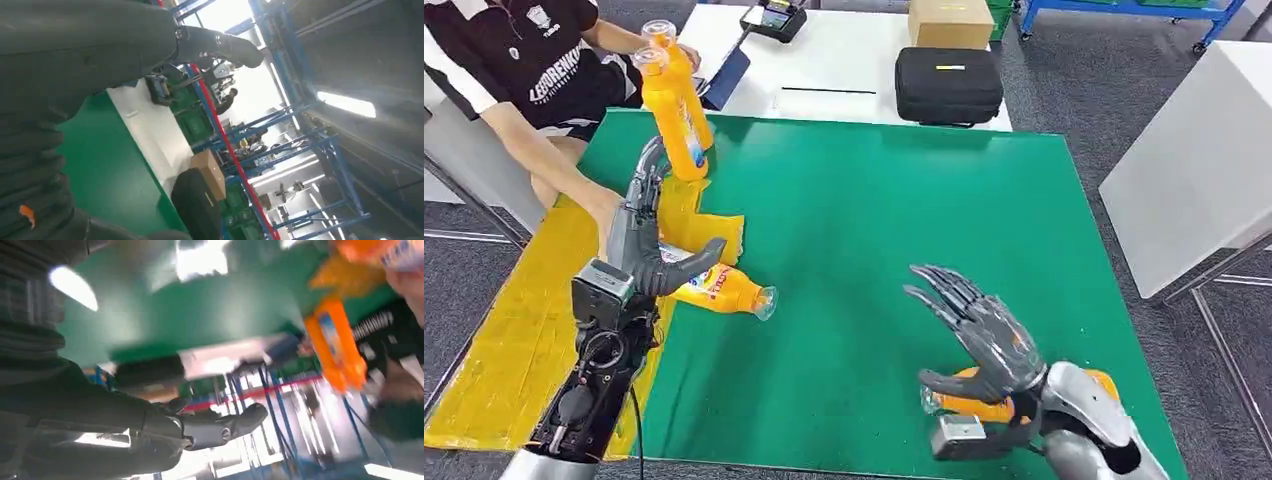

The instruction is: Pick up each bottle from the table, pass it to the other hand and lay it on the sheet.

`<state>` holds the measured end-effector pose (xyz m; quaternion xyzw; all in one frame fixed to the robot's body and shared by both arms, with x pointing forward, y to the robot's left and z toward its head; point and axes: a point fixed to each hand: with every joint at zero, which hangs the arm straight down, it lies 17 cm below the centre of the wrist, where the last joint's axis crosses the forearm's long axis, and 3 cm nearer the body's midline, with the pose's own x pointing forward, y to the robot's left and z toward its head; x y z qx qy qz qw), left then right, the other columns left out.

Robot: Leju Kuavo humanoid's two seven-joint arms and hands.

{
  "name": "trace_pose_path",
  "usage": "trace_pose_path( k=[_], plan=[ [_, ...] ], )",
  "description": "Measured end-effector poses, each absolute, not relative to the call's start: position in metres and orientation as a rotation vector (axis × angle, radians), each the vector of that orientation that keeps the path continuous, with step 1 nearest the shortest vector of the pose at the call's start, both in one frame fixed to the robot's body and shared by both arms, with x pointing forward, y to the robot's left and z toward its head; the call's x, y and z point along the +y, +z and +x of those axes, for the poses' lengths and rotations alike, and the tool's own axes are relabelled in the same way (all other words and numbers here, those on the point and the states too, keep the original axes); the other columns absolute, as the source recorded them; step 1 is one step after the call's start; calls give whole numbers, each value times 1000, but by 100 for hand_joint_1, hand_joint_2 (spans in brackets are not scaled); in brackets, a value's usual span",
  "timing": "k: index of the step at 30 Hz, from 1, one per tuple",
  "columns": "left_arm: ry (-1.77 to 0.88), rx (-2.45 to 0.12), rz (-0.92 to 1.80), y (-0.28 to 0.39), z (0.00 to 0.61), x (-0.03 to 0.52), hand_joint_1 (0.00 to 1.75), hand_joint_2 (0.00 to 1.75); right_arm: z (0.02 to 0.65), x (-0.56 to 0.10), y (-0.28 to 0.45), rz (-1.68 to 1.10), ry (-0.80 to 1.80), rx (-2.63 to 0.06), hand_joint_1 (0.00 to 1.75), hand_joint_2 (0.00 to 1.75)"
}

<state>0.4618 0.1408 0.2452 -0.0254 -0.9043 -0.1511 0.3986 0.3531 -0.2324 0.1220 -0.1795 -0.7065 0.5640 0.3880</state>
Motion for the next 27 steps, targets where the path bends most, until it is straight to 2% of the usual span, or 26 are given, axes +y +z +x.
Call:
trace_pose_path(
  k=[3, 7, 21, 27],
  plan=[
    [-379, -2267, -80, 238, 463, 134, 0, 175, 322, -258, 101, -509, 1481, -1685, 0, 175],
    [-374, -2244, -102, 232, 465, 127, 0, 175, 312, -282, 94, -658, 1466, -1587, 0, 175],
    [-340, -2192, -147, 217, 467, 115, 0, 175, 319, -401, 59, -889, 1313, -1285, 0, 175],
    [-331, -2174, -167, 212, 468, 111, 0, 175, 322, -432, 39, -928, 1282, -1186, 0, 175]
  ],
)
